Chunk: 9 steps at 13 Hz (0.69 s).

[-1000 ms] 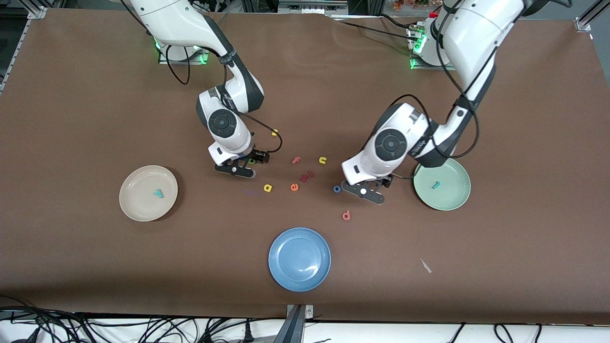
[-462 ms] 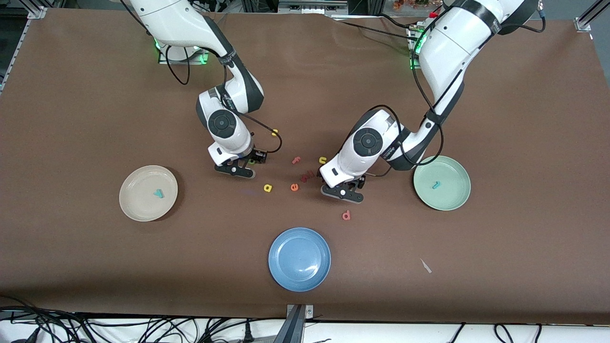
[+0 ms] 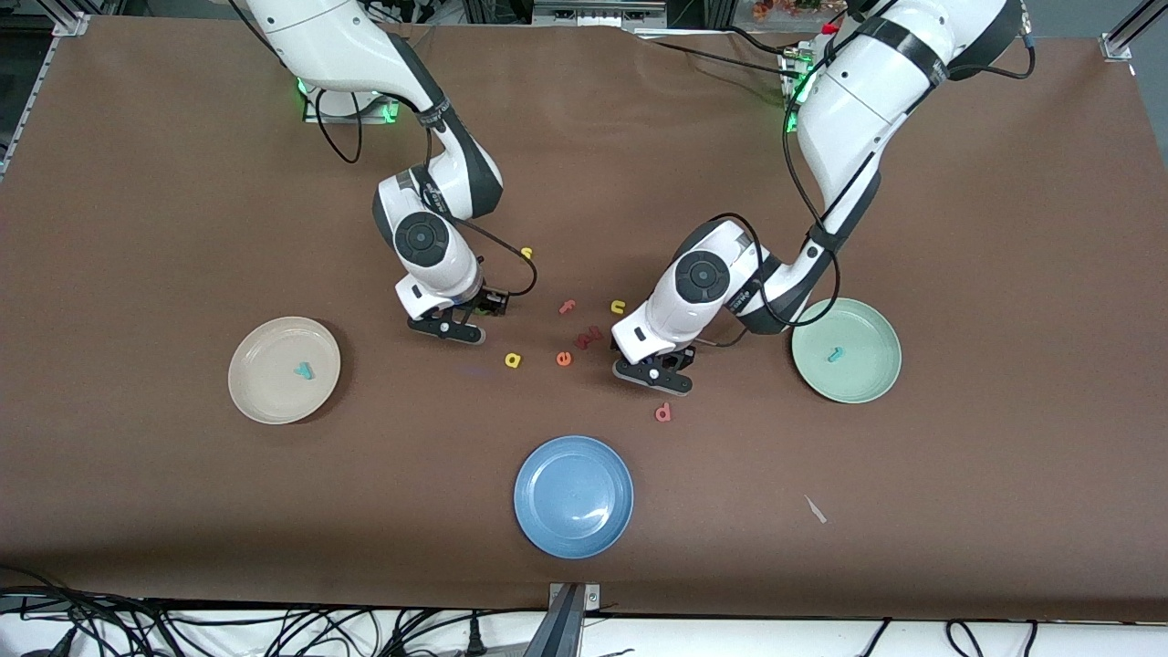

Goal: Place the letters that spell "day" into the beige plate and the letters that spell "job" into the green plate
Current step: 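Close the right gripper on the q while the left gripper grips the o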

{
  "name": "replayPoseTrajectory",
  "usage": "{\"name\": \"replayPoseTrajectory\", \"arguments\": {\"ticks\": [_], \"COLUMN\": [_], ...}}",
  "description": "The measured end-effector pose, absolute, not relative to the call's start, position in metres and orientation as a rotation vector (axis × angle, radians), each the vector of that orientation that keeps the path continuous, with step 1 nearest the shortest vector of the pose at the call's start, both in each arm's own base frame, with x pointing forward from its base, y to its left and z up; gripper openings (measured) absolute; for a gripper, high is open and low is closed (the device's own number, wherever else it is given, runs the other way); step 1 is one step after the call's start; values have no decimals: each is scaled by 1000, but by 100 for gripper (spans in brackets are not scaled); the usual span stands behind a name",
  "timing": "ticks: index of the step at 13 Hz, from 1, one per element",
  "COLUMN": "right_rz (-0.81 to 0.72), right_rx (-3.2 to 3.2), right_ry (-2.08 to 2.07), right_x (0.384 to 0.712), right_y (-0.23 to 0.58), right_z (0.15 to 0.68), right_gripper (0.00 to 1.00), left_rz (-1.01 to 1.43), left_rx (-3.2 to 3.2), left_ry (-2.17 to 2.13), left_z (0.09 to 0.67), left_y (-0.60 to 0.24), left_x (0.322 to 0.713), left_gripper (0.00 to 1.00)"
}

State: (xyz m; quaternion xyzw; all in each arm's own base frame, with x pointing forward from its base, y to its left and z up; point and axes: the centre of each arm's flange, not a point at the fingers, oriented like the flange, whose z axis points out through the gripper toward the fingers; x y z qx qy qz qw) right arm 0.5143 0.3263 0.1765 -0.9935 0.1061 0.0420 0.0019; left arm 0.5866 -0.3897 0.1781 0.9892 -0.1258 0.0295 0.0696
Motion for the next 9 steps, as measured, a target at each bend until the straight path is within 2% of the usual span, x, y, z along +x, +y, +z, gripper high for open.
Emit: {"name": "replayPoseTrajectory", "arguments": {"ticks": [1,2,3,4,5,7,9], "right_rz": [131,129,128,126,126,124,124], "right_rx": [-3118,-3117,-3116,-3116,-3116,-3115,-3114], "right_ry": [333,333,333,332,331,330,330], "right_x": [514,515,515,515,515,516,516], "right_y": [326,327,327,327,328,328,328], "right_z": [175,174,175,175,176,176,176], "right_gripper": [61,53,53,47,47,40,37], "left_rz": [96,97,97,96,94,94,95], "left_rx": [2981,2983,2984,2987,2990,2992,2994], "left_ry": [-389,-390,-390,-389,-388,-389,-390], "left_z": [178,178,177,176,174,173,174], "left_y": [-389,-389,-388,-387,-386,-386,-385], "left_x": [587,587,588,588,588,588,588], "left_gripper": [53,52,46,45,45,46,42]}}
